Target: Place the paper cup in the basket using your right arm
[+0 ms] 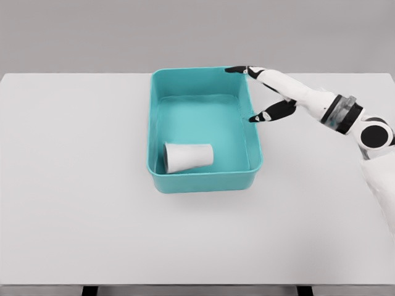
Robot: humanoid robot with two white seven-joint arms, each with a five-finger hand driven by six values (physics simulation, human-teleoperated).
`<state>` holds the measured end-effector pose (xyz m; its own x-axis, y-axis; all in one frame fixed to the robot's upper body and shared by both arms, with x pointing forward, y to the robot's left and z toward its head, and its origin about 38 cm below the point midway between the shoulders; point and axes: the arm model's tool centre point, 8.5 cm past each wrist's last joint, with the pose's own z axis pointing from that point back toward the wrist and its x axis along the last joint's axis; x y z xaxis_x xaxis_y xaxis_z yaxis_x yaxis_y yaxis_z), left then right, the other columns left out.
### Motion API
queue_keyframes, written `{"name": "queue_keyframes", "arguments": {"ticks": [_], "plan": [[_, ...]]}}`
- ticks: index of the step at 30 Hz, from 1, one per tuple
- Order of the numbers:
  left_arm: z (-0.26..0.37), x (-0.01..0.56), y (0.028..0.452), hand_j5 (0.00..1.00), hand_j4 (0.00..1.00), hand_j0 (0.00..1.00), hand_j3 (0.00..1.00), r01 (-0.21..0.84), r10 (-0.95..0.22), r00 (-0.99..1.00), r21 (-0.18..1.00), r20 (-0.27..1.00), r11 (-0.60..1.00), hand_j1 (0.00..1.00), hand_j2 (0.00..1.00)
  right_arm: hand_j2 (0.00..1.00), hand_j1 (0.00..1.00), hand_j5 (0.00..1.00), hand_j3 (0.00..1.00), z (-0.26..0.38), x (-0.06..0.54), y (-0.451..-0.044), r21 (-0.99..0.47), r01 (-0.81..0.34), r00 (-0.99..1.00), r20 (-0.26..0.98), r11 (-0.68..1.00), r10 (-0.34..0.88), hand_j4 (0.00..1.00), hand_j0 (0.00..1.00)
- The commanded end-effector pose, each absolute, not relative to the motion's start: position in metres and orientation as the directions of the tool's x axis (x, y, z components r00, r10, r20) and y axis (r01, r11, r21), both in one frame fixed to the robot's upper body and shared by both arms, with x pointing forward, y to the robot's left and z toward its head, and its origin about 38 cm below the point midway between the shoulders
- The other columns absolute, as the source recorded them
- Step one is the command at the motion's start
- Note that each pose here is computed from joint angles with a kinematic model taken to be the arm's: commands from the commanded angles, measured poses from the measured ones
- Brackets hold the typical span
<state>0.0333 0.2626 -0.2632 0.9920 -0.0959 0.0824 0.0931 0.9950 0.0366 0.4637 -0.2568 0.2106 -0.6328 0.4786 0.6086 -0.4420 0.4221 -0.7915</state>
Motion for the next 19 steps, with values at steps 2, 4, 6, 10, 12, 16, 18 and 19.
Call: {"name": "queue_keyframes", "arguments": {"ticks": [2,4,6,10,12,16,18,19], "plan": [[-0.263,0.033,0.263,1.0,1.0,1.0,1.0,0.093,-0.096,0.992,0.037,0.082,0.995,1.0,1.0,1.0,1.0,1.0,1.0,0.252,0.448,-0.313,-0.724,-0.379,-0.643,0.654,0.576,0.399,1.0,1.0],[-0.263,0.033,0.263,1.0,1.0,1.0,1.0,0.093,-0.096,0.992,0.037,0.082,0.995,1.0,1.0,1.0,1.0,1.0,1.0,0.25,0.431,-0.326,-0.7,-0.401,-0.636,0.677,0.59,0.37,1.0,1.0],[-0.263,0.033,0.263,1.0,1.0,1.0,1.0,0.093,-0.096,0.992,0.037,0.082,0.995,1.0,1.0,1.0,1.0,1.0,1.0,0.238,0.418,-0.331,-0.689,-0.415,-0.62,0.692,0.595,0.369,1.0,1.0],[-0.263,0.033,0.263,1.0,1.0,1.0,1.0,0.095,-0.097,0.992,0.037,0.082,0.995,1.0,1.0,1.0,1.0,1.0,1.0,0.23,0.408,-0.349,-0.691,-0.41,-0.59,0.699,0.596,0.405,1.0,1.0],[-0.263,0.033,0.263,1.0,1.0,1.0,1.0,0.095,-0.097,0.992,0.037,0.082,0.995,1.0,1.0,1.0,1.0,1.0,1.0,0.231,0.403,-0.364,-0.701,-0.399,-0.574,0.694,0.592,0.435,1.0,1.0],[-0.263,0.033,0.263,1.0,1.0,1.0,1.0,0.093,-0.096,0.992,0.037,0.082,0.995,1.0,1.0,1.0,1.0,1.0,1.0,0.231,0.399,-0.372,-0.711,-0.395,-0.565,0.688,0.582,0.456,1.0,1.0],[-0.263,0.032,0.263,1.0,1.0,1.0,1.0,0.091,-0.094,0.992,0.037,0.079,0.995,1.0,1.0,1.0,1.0,1.0,1.0,0.23,0.398,-0.372,-0.708,-0.398,-0.563,0.69,0.583,0.455,1.0,1.0],[-0.263,0.032,0.263,1.0,1.0,1.0,1.0,0.09,-0.092,0.993,0.035,0.079,0.995,1.0,1.0,1.0,1.0,1.0,1.0,0.229,0.398,-0.372,-0.706,-0.399,-0.56,0.693,0.584,0.454,1.0,1.0]]}}
